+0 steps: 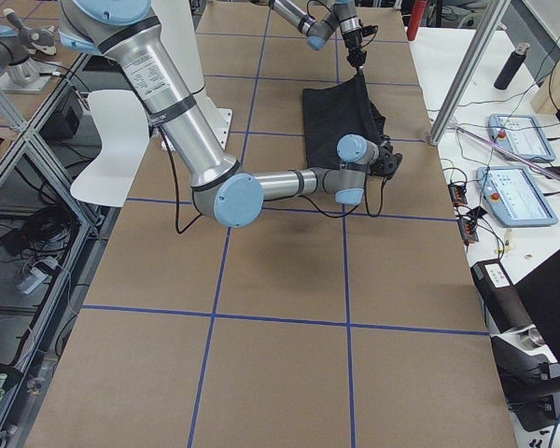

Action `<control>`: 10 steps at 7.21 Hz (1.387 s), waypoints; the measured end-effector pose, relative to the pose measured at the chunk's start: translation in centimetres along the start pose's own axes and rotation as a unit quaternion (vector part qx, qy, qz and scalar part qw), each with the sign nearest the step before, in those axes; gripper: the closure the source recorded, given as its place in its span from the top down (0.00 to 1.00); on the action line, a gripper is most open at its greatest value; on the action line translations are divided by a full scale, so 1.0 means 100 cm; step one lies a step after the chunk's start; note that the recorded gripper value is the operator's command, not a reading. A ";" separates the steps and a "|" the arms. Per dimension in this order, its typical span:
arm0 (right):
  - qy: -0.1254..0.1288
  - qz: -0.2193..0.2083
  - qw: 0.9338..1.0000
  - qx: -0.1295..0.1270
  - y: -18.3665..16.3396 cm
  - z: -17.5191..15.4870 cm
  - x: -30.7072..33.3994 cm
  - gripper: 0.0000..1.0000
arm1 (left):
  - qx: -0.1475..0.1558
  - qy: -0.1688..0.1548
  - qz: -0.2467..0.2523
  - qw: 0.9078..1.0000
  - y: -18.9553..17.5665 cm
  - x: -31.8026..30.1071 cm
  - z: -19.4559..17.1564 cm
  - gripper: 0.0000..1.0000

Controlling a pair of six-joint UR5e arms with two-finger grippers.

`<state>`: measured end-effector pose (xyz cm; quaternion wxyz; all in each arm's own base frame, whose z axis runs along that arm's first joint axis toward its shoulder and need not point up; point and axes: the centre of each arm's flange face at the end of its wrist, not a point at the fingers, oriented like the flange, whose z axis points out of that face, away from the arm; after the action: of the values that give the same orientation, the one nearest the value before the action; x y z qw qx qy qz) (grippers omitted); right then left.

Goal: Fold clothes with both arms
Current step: 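Lay the hem down over the collar with both grippers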

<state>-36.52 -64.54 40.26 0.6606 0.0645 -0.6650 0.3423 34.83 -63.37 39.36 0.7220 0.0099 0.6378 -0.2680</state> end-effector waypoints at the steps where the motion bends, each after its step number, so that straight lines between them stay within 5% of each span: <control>1: 0.000 0.000 1.000 0.002 0.001 0.001 0.000 0.00 | -0.001 0.000 0.001 1.000 0.001 0.000 0.001 0.00; 7: 0.000 0.003 1.000 0.007 -0.002 0.000 0.000 0.00 | -0.001 0.001 0.004 1.000 0.001 0.005 0.002 0.00; 8: 0.001 0.004 1.000 0.008 -0.003 0.000 0.001 0.33 | 0.000 0.000 0.003 1.000 0.000 0.003 0.002 0.12; 9: 0.006 0.006 1.000 0.010 -0.004 0.002 -0.001 0.87 | 0.001 -0.002 0.002 1.000 -0.002 0.002 0.003 0.99; 10: 0.014 0.010 1.000 0.013 -0.003 0.007 -0.008 1.00 | 0.002 -0.003 0.002 1.000 -0.003 0.001 0.003 1.00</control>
<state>-36.80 -65.41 39.73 0.6653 0.0621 -0.6520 0.3584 34.97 -63.74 39.43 0.7243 0.0117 0.6351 -0.2682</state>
